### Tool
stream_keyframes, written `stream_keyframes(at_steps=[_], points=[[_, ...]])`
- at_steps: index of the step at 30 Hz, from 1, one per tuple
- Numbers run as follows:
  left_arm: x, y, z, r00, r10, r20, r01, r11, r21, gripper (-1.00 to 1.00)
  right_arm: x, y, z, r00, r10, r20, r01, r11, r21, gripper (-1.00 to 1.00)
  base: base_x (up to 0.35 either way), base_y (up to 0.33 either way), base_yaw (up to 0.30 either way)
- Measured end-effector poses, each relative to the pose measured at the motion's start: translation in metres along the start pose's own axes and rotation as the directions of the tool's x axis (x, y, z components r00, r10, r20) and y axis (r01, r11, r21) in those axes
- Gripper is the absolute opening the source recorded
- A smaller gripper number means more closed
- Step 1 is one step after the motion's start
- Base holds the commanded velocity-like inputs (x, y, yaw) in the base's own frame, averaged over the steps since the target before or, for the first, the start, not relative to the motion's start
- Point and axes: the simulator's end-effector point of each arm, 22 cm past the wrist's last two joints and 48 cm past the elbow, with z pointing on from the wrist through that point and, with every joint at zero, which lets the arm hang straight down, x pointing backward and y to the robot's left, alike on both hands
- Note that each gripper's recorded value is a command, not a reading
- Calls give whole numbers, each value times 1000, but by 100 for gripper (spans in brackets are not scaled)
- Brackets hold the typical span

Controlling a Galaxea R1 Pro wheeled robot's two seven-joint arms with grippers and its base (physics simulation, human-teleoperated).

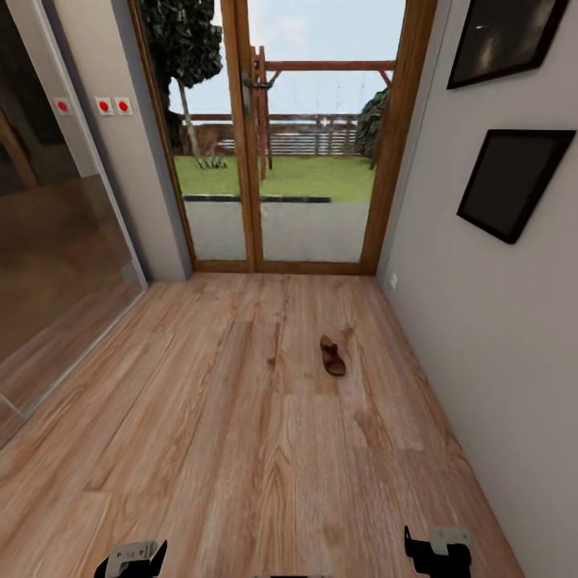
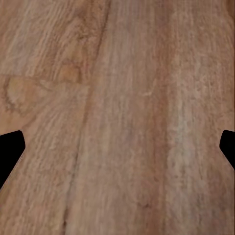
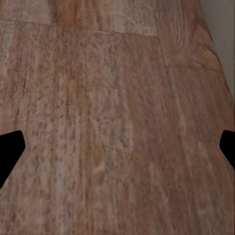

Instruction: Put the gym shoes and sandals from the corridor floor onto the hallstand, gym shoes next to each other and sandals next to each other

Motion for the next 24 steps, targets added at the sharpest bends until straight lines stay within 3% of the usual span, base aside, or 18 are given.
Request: stream_keyframes(at_steps=[24], points=[[0, 0, 0, 1000, -1, 0, 1, 1000, -1, 100, 0, 1, 0, 1000, 1, 0, -1, 1000, -1, 100, 340, 0, 0]])
